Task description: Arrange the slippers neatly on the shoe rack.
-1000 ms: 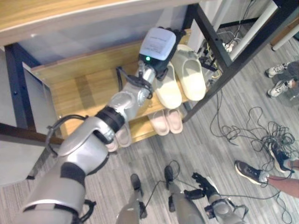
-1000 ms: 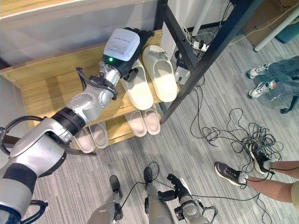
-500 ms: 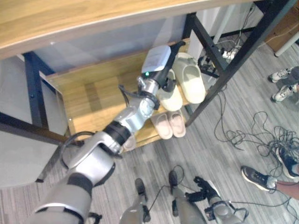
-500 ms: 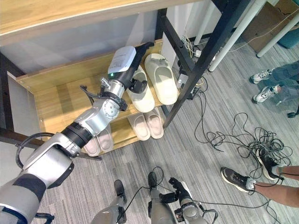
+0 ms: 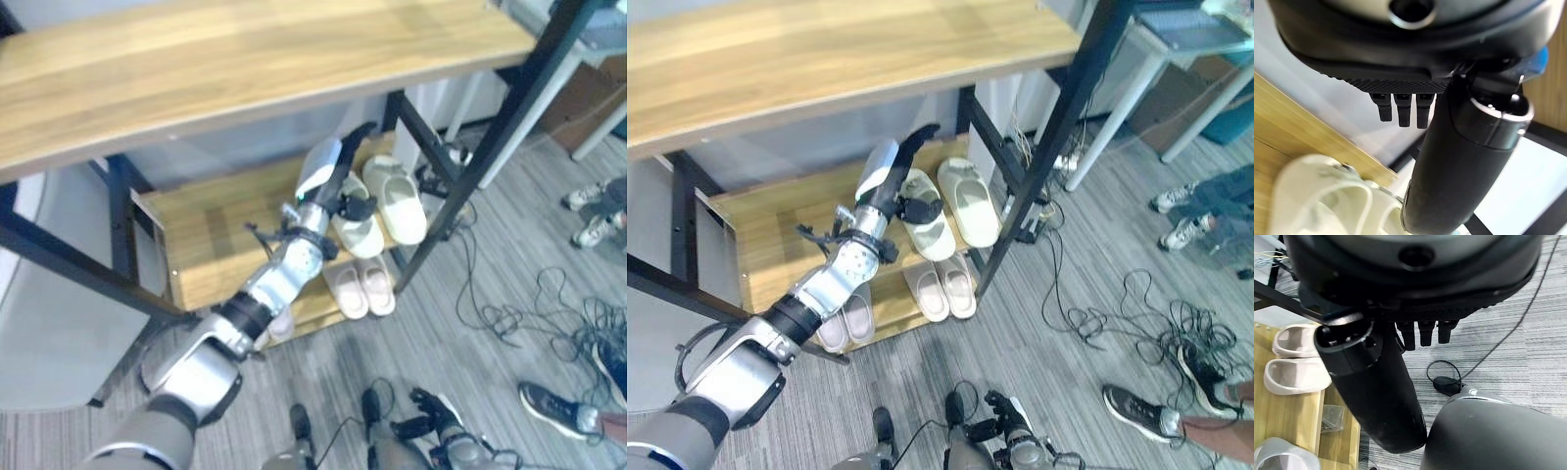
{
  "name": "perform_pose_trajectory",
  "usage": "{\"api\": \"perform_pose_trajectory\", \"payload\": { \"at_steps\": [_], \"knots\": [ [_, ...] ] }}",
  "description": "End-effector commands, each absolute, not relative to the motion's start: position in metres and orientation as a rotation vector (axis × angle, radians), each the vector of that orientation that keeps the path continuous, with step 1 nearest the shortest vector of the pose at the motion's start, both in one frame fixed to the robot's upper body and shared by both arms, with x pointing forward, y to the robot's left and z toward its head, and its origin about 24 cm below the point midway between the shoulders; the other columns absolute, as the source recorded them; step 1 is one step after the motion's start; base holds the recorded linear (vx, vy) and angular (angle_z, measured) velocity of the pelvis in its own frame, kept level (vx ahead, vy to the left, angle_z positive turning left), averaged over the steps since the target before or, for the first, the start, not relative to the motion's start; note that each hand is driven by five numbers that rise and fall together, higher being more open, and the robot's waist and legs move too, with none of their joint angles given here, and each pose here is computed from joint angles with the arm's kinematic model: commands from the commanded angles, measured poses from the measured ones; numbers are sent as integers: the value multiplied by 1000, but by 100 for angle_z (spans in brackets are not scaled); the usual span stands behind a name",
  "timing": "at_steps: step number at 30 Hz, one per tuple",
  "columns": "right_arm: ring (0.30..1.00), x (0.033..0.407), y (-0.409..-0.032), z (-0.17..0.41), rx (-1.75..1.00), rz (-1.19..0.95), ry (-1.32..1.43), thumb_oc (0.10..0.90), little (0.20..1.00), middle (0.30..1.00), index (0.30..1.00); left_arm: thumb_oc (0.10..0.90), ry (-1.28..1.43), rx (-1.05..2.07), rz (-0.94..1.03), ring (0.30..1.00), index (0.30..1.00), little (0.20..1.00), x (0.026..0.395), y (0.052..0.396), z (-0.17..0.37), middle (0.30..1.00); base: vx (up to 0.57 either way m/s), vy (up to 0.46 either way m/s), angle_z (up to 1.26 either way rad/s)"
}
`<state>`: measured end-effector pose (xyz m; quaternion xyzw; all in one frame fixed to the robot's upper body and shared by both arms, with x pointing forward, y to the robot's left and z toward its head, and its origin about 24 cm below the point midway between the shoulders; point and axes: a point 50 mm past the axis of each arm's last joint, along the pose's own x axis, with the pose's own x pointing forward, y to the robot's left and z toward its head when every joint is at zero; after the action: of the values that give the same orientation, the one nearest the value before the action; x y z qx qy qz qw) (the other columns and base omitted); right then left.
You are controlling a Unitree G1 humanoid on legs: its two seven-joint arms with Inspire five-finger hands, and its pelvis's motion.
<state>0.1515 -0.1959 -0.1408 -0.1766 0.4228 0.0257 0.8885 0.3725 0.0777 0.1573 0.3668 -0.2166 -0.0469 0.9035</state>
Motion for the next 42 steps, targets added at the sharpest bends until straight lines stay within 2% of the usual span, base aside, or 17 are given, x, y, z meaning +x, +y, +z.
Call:
{"api": "perform_pose_trajectory", "payload": {
  "at_steps": [1, 7, 16, 20, 21, 30, 38, 42],
  "knots": [
    [900, 128, -196, -149, -361, 52, 930, 800, 900, 900, 900, 800, -621, 794, -41, 900, 900, 900, 376, 70, 191, 900, 70, -12, 8],
    [900, 124, -192, -151, -359, 46, 939, 800, 900, 900, 900, 800, -400, 858, -94, 900, 900, 900, 368, 80, 123, 900, 72, -6, 2],
    [900, 124, -187, -150, -357, 59, 925, 800, 900, 900, 900, 800, -285, 835, -193, 900, 900, 900, 353, 67, 83, 900, 29, -11, 4],
    [900, 125, -186, -150, -356, 65, 925, 800, 900, 900, 900, 800, -250, 779, -258, 900, 900, 900, 346, 50, 72, 900, 18, -7, -1],
    [900, 126, -186, -150, -357, 67, 924, 800, 900, 900, 900, 800, -250, 722, -311, 900, 900, 900, 340, 32, 72, 900, 0, 0, 0],
    [900, 131, -190, -148, -358, 50, 919, 800, 900, 900, 900, 800, -258, 642, -419, 900, 900, 900, 328, -4, 72, 900, 8, -10, -2],
    [900, 129, -192, -149, -359, 48, 926, 800, 900, 900, 900, 800, -356, 579, -471, 900, 900, 900, 324, -26, 96, 900, 0, 0, 0],
    [900, 123, -193, -151, -356, 46, 939, 800, 900, 900, 900, 800, -422, 581, -454, 900, 900, 900, 327, -25, 110, 900, 13, -7, -5]
  ]
}}
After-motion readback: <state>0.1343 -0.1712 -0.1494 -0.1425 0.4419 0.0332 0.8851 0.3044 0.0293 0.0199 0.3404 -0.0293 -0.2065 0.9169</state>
